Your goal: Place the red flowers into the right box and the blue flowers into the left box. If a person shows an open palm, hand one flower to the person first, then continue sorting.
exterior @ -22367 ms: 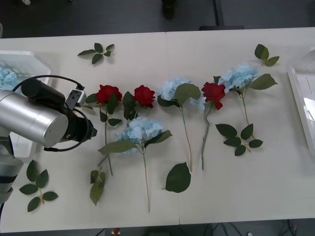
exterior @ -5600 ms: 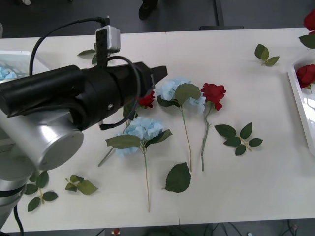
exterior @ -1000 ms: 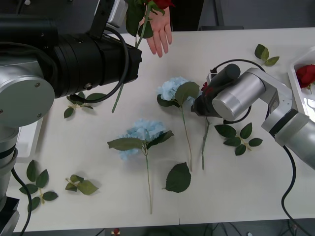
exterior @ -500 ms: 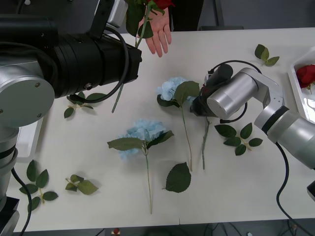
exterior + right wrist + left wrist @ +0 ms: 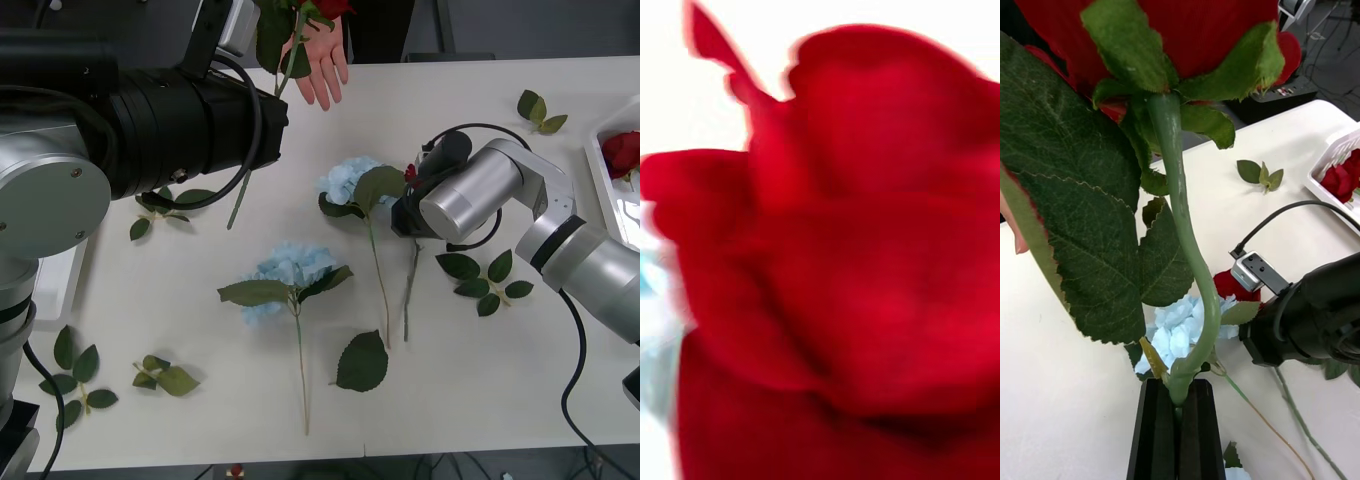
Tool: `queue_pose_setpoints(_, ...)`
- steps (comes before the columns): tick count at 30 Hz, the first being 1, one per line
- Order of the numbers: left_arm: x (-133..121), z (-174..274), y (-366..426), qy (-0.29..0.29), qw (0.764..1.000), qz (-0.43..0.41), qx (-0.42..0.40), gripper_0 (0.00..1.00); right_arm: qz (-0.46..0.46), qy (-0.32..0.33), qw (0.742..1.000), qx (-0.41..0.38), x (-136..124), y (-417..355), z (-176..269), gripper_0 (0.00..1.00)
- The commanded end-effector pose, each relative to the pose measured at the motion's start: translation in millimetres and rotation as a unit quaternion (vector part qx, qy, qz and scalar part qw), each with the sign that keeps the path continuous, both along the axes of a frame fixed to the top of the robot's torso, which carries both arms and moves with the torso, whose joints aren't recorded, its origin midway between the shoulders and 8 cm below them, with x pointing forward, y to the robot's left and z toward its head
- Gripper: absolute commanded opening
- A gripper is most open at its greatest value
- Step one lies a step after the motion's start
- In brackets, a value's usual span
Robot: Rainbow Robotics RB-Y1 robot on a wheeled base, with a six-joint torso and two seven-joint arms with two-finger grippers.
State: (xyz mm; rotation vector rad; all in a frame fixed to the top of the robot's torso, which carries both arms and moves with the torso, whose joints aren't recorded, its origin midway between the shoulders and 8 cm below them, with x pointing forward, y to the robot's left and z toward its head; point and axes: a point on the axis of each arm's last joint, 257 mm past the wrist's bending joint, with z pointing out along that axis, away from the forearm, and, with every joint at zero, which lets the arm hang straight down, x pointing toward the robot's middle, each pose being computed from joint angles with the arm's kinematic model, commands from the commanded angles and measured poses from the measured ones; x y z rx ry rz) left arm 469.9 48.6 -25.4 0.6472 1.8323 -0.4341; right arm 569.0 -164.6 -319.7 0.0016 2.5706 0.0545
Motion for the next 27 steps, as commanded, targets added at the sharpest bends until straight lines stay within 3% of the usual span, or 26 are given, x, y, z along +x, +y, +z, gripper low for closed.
queue_pose_setpoints(1, -1, 31, -2, -0.015, 0.999, 0.009, -0.04, 0.0, 0.035, -0.023, 0.999, -0.009, 12, 23, 21, 0.0)
queue_pose_setpoints(10, -1, 31, -2, -0.015, 0.999, 0.009, -0.04, 0.0, 0.01, -0.03, 0.999, 0.024, 28, 5, 49, 0.0)
queue_pose_setpoints(17, -1, 31, -2, -0.015, 0.999, 0.009, -0.04, 0.0, 0.001, -0.074, 0.992, 0.1, 63, -42, 146, 0.0)
queue_pose_setpoints(22, -1, 31, -2, -0.015, 0.999, 0.009, -0.04, 0.0, 0.058, -0.139, 0.983, 0.1, 78, -86, 222, 0.0)
queue_pose_setpoints(27, -1, 31, -2, -0.015, 0.999, 0.009, -0.04, 0.0, 0.113, -0.228, 0.955, 0.152, 87, -79, 312, 0.0)
